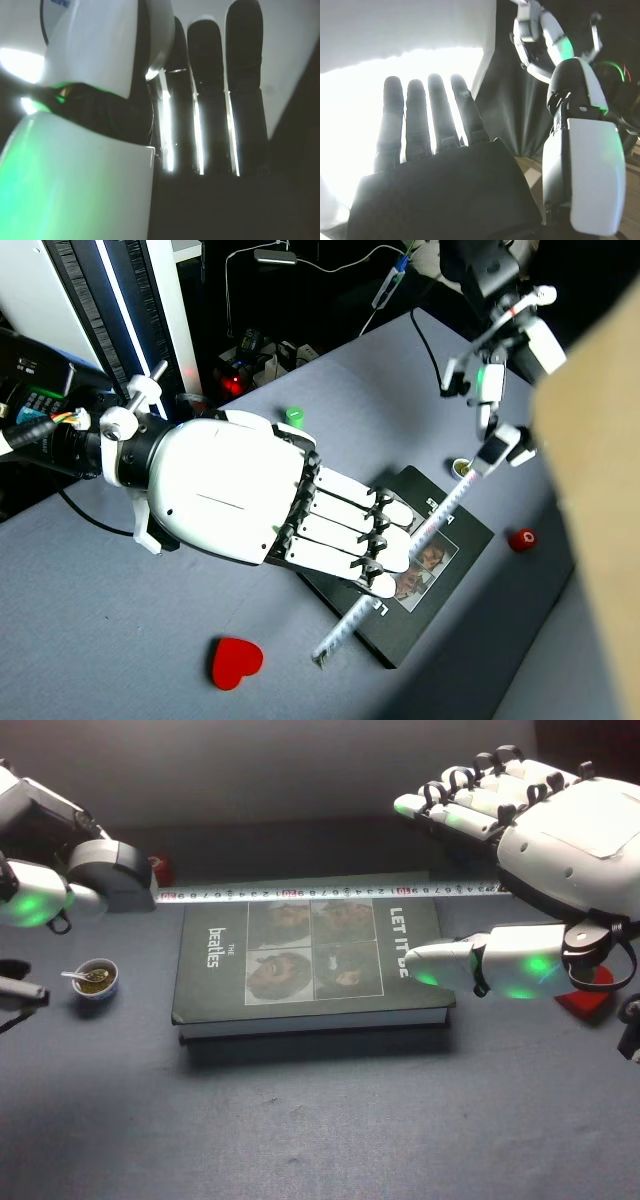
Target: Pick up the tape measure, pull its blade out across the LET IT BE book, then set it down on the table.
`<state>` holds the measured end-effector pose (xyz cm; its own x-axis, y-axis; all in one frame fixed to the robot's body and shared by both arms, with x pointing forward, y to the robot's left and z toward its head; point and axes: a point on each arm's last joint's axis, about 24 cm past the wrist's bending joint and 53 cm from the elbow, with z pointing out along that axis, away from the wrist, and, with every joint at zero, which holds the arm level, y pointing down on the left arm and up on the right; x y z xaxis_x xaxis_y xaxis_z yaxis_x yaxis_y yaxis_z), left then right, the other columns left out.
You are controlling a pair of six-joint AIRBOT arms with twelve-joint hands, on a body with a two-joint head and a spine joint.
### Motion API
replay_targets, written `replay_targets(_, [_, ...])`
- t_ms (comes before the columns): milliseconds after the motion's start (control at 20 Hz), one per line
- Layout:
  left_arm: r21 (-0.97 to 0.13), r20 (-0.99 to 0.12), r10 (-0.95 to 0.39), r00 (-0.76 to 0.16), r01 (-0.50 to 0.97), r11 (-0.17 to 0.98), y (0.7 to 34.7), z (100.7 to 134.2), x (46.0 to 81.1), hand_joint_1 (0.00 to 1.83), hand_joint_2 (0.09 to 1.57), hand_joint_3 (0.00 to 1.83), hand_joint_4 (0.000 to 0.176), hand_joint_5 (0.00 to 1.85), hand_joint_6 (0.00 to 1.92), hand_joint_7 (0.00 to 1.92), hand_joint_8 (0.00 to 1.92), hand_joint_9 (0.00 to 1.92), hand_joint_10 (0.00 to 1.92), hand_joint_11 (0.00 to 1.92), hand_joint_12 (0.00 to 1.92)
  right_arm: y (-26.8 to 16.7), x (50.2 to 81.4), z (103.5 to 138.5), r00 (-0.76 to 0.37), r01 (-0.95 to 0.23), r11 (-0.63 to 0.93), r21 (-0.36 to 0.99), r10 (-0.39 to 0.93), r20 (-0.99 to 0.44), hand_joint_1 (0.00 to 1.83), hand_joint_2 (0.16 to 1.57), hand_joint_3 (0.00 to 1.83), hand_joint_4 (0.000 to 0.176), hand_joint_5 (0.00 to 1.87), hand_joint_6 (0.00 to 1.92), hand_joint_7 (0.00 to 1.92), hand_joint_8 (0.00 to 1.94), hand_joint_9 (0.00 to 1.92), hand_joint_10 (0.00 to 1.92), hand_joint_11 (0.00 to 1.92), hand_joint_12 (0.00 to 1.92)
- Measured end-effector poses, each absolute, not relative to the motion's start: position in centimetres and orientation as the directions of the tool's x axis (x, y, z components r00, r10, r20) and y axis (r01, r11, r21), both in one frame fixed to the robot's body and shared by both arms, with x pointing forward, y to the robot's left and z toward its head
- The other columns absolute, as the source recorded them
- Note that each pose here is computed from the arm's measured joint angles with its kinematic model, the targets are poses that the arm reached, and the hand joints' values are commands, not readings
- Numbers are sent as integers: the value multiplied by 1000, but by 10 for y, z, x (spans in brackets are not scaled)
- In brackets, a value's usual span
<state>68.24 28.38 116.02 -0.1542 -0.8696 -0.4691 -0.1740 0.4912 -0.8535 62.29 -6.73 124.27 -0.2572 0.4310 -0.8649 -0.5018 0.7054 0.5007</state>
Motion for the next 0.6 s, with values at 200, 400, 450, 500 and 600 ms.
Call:
replay_targets(200, [-837, -469, -866, -171, -227, 498, 290, 1153, 650, 1380, 1097, 0, 0, 1066, 652, 982, 949, 918, 1282, 888, 1026, -67, 622, 1243, -257, -503, 704, 501, 432, -865, 179, 1013, 0, 0, 85, 8, 100, 4, 50, 4, 0, 510])
replay_targets(400, [-826, -452, -870, -197, -275, 492, 289, 1142, 624, 1379, 1097, 0, 0, 1070, 656, 977, 952, 915, 1285, 887, 1027, -65, 621, 1243, -252, -511, 705, 492, 424, -870, 179, 1012, 0, 0, 87, 7, 102, 4, 51, 4, 0, 506])
replay_targets(450, [-824, -447, -872, -198, -287, 488, 289, 1139, 618, 1379, 1097, 0, 0, 1070, 657, 978, 951, 915, 1285, 887, 1027, -66, 621, 1242, -253, -508, 707, 493, 425, -869, 180, 1012, 0, 0, 78, 3, 102, 4, 51, 4, 0, 504])
replay_targets(500, [-827, -435, -879, -195, -301, 476, 288, 1136, 613, 1379, 1097, 0, 0, 1071, 657, 977, 952, 914, 1286, 887, 1027, -66, 621, 1242, -255, -505, 706, 497, 428, -867, 180, 1012, 0, 0, 75, 1, 103, 4, 52, 4, 0, 503])
replay_targets(600, [-825, -427, -883, -194, -317, 469, 288, 1131, 605, 1379, 1097, 0, 0, 1079, 655, 970, 955, 911, 1288, 890, 1029, -66, 621, 1242, -252, -508, 706, 493, 425, -869, 171, 1018, 0, 0, 70, 0, 103, 1, 52, 2, 0, 461])
